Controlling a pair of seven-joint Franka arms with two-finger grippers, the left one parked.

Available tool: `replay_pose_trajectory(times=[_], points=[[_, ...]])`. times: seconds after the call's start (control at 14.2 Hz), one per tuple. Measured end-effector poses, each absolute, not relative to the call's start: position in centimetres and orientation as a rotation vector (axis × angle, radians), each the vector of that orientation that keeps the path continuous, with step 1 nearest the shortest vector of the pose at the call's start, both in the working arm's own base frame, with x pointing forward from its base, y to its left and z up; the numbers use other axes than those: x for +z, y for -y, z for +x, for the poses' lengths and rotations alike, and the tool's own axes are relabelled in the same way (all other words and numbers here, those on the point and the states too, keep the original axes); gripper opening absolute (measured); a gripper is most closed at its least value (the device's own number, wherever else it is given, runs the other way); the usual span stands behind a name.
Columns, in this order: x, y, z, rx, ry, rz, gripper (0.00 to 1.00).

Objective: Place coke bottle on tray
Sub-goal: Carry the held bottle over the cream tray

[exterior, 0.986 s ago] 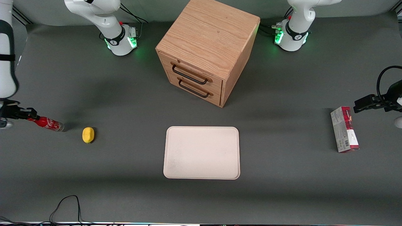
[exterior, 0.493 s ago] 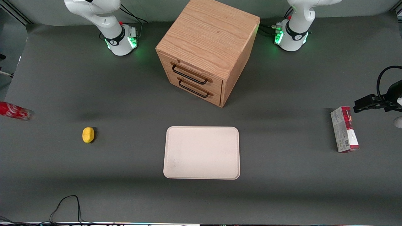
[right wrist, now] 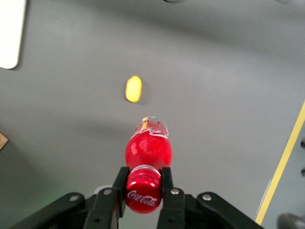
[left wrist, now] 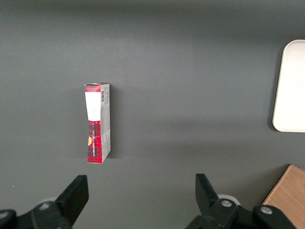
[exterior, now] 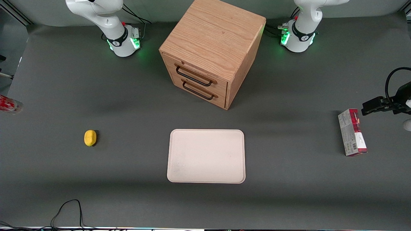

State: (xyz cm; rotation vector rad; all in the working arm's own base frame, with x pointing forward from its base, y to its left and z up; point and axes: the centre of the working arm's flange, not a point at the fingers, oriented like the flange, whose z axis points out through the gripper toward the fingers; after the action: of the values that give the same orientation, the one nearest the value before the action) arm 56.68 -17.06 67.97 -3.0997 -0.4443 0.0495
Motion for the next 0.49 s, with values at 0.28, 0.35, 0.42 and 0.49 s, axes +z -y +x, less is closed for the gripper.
replay_pose_trajectory(times=[0.28,0.35,0.42,0.49], points=[[68.1,1.3,60.4,0.004,0.583,-3.045,0.31],[68.2,-2.7,60.7,-0.008,0.6,-3.027,0.31],[68.0,-6.3,61.0,-0.013,0.609,-3.009,0.31],[67.7,-9.6,61.1,-0.014,0.617,-2.995,0.31]])
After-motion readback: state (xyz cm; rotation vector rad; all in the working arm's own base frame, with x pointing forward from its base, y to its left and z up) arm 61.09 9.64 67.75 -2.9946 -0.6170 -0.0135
